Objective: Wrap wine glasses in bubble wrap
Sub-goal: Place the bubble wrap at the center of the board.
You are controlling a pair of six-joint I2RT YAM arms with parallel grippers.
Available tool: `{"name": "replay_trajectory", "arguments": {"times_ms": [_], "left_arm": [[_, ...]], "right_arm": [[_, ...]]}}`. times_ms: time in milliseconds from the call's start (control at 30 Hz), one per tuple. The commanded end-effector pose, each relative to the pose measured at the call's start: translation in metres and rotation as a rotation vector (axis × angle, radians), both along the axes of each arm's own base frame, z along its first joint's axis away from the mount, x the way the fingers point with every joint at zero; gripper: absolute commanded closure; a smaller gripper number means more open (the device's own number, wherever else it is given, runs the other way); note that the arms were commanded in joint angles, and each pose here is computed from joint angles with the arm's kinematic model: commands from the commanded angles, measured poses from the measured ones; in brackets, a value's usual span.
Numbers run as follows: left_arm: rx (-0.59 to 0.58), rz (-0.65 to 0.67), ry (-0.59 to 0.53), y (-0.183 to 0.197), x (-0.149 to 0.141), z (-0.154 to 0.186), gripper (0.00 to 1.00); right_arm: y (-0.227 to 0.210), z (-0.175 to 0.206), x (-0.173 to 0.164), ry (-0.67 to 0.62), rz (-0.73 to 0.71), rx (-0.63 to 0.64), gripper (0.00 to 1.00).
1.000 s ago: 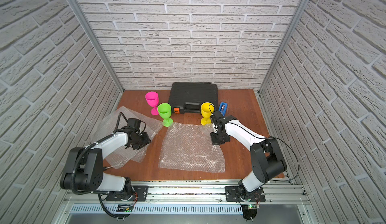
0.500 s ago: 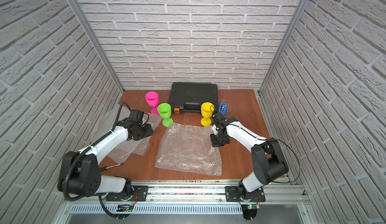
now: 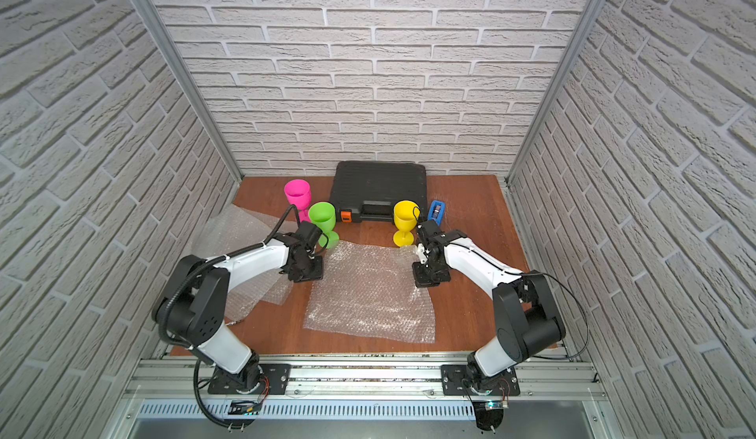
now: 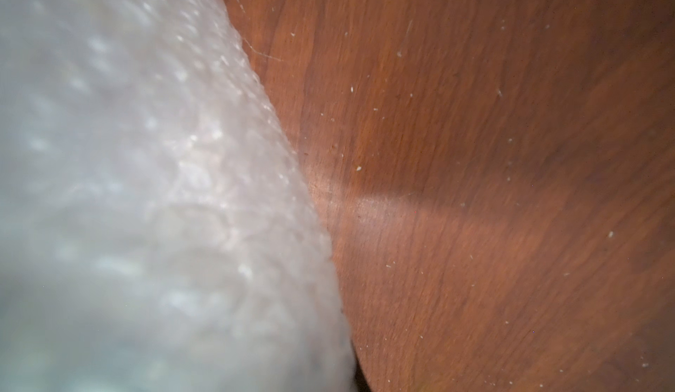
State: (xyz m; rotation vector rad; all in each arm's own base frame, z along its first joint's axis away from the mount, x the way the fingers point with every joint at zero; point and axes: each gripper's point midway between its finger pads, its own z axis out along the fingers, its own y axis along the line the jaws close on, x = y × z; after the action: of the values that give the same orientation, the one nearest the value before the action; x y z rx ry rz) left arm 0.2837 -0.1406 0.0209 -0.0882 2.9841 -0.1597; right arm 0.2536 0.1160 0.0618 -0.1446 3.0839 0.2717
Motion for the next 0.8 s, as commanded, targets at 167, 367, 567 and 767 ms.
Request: {"name": "replay_trajectory", "arguments": {"times_ms": [167,367,567,767], "left_arm": [[-0.083,-0.014,-0.020,-0.011,-0.003,0.015,0.97],[-0.065,0.014,-0.053,0.007,-0.022,0.036,1.00],[-0.113,0.054,-0.027,0.005,-0.040,0.024,1.00],[-0.119,0.075,-0.009,0.007,-0.054,0.018,1.00]], "right_arm": [[0.002,0.006,0.001,-0.045,-0.013,0.039,0.98],[-0.014,0.000,0.006,-0.070,-0.036,-0.050,0.97],[-0.022,-0.019,0.013,-0.035,-0.049,-0.099,0.98],[-0.035,-0.025,0.019,-0.033,-0.090,-0.174,0.86]]}}
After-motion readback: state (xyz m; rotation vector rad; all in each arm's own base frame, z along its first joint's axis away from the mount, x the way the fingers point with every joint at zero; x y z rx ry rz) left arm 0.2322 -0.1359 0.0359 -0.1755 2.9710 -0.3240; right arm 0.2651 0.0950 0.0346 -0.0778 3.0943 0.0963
